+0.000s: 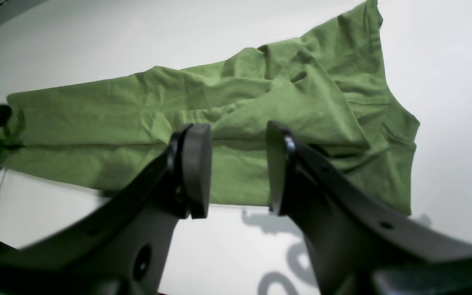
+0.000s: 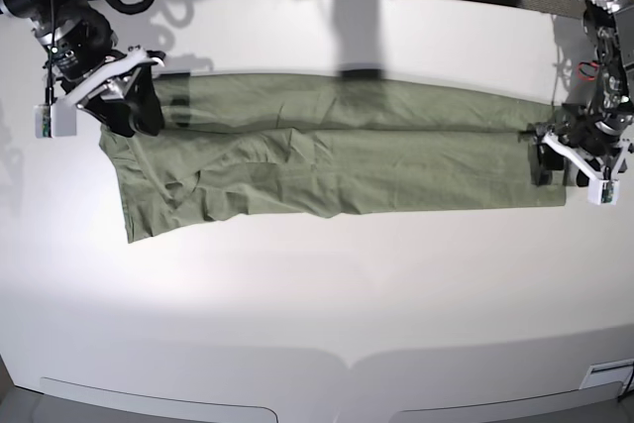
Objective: Fold the T-shirt properly
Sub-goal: 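Lift the strip end with the right gripper and fold it inward, then adjust the left gripper's grasp on the opposite strip end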
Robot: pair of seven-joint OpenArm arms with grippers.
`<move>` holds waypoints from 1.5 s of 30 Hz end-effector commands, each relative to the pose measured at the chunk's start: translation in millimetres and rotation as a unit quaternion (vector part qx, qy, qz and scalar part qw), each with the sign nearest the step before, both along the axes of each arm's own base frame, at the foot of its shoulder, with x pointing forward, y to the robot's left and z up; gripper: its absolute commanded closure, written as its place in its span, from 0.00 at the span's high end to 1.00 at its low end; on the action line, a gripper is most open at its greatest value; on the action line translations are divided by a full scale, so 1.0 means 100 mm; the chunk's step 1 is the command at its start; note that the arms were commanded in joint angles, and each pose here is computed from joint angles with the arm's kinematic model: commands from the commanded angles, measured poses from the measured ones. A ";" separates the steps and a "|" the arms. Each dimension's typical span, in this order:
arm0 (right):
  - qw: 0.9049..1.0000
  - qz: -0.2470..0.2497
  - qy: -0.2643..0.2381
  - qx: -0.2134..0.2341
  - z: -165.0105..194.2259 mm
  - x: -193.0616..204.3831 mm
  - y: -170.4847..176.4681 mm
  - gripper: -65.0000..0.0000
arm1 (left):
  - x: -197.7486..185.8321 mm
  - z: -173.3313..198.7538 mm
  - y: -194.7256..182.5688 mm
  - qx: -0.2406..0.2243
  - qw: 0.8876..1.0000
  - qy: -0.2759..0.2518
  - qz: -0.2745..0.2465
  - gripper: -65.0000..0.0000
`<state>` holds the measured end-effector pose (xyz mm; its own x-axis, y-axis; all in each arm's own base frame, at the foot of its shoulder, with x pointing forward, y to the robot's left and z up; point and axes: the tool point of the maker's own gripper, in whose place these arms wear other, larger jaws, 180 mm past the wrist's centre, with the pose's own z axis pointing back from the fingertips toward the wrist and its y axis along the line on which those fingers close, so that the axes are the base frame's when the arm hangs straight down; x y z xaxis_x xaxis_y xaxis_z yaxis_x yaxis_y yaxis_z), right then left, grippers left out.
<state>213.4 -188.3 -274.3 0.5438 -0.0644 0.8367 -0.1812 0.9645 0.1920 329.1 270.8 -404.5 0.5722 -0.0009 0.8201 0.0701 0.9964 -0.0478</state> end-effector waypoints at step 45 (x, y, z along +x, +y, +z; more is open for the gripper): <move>0.999 0.039 -0.021 0.025 0.18 0.06 0.13 0.35 | -0.40 -0.53 0.38 -0.280 0.922 0.267 0.026 0.69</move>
